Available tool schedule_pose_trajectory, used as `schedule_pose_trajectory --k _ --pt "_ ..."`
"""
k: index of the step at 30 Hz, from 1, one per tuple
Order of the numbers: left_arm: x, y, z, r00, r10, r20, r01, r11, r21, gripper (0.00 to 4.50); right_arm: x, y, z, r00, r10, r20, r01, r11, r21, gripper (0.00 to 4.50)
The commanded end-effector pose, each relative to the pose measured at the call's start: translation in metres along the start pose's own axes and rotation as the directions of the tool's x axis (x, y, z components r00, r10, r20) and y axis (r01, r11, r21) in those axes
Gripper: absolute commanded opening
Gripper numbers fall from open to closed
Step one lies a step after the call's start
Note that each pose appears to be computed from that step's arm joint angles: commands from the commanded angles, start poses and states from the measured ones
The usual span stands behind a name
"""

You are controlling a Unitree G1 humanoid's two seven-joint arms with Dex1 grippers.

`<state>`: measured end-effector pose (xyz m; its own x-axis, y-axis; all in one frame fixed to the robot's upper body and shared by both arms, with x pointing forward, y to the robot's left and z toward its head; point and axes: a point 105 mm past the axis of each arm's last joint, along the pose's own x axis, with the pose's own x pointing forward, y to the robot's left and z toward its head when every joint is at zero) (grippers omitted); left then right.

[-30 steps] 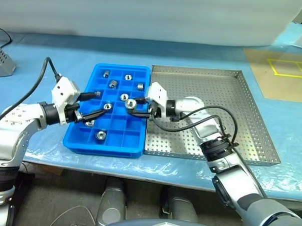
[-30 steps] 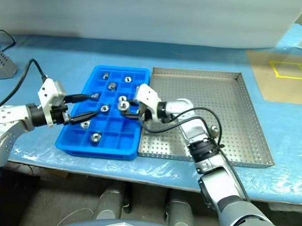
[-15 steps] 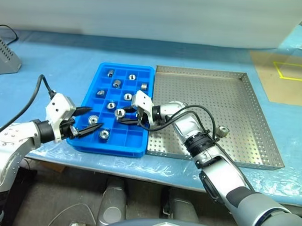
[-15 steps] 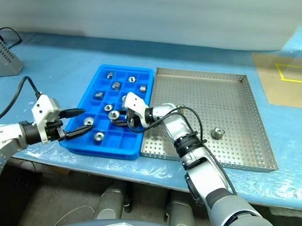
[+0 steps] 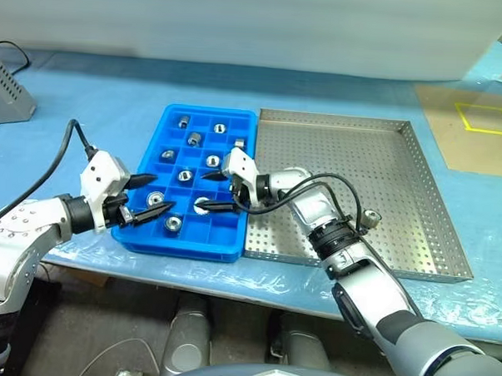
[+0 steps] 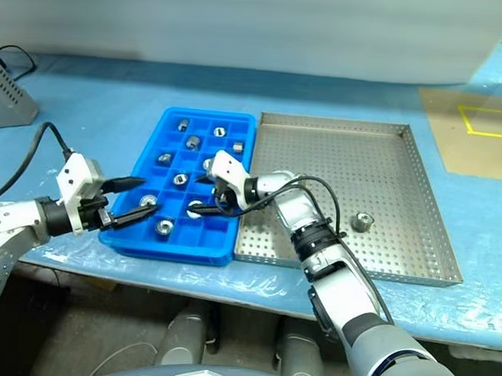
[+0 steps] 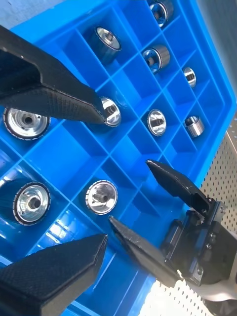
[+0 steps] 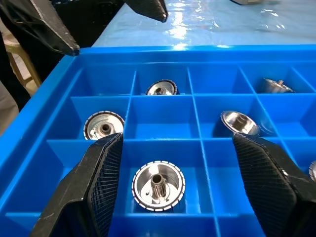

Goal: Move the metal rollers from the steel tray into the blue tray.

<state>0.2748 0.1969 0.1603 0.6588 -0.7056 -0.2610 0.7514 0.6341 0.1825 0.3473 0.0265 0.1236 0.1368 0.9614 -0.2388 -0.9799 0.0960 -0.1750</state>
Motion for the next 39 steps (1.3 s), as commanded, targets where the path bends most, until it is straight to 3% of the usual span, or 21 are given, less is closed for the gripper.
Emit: schedule_pose_trajectory --k 1,7,13,18,22,26,33,39 --pt "0.007 0.001 0.011 0.999 -0.037 0.027 0.036 0.999 0.038 3.77 -0.029 -0.016 0.034 0.993 -0.071 0.094 0.075 0.996 -0.044 3.65" --pt "0.034 0.001 0.022 0.987 -0.121 0.110 0.121 0.993 0.009 3.77 -0.092 -0.026 0.052 0.981 -0.170 0.092 0.177 0.982 -0.068 3.65" --pt "0.073 -0.018 0.037 0.943 -0.294 0.158 0.288 0.956 0.056 3.77 -0.145 -0.048 0.020 0.910 -0.411 -0.051 0.407 0.910 -0.081 3.65" --pt "0.077 -0.019 0.038 0.938 -0.311 0.157 0.304 0.950 0.068 3.77 -0.149 -0.049 0.017 0.900 -0.432 -0.062 0.426 0.901 -0.086 3.65" --pt "0.110 -0.032 0.061 0.876 -0.424 0.228 0.416 0.905 0.087 3.77 -0.160 -0.059 -0.033 0.789 -0.603 -0.117 0.611 0.791 0.037 3.65" --pt "0.115 -0.039 0.071 0.845 -0.459 0.275 0.457 0.886 0.074 3.77 -0.147 -0.056 -0.052 0.789 -0.592 -0.165 0.606 0.794 0.048 3.65" --pt "0.117 -0.044 0.061 0.846 -0.479 0.233 0.471 0.877 0.095 3.77 -0.145 -0.069 -0.054 0.753 -0.641 -0.146 0.654 0.753 0.072 3.65" --pt "0.112 -0.034 0.052 0.876 -0.439 0.200 0.429 0.899 0.093 3.77 -0.137 -0.067 -0.050 0.778 -0.615 -0.129 0.625 0.778 0.065 3.65"
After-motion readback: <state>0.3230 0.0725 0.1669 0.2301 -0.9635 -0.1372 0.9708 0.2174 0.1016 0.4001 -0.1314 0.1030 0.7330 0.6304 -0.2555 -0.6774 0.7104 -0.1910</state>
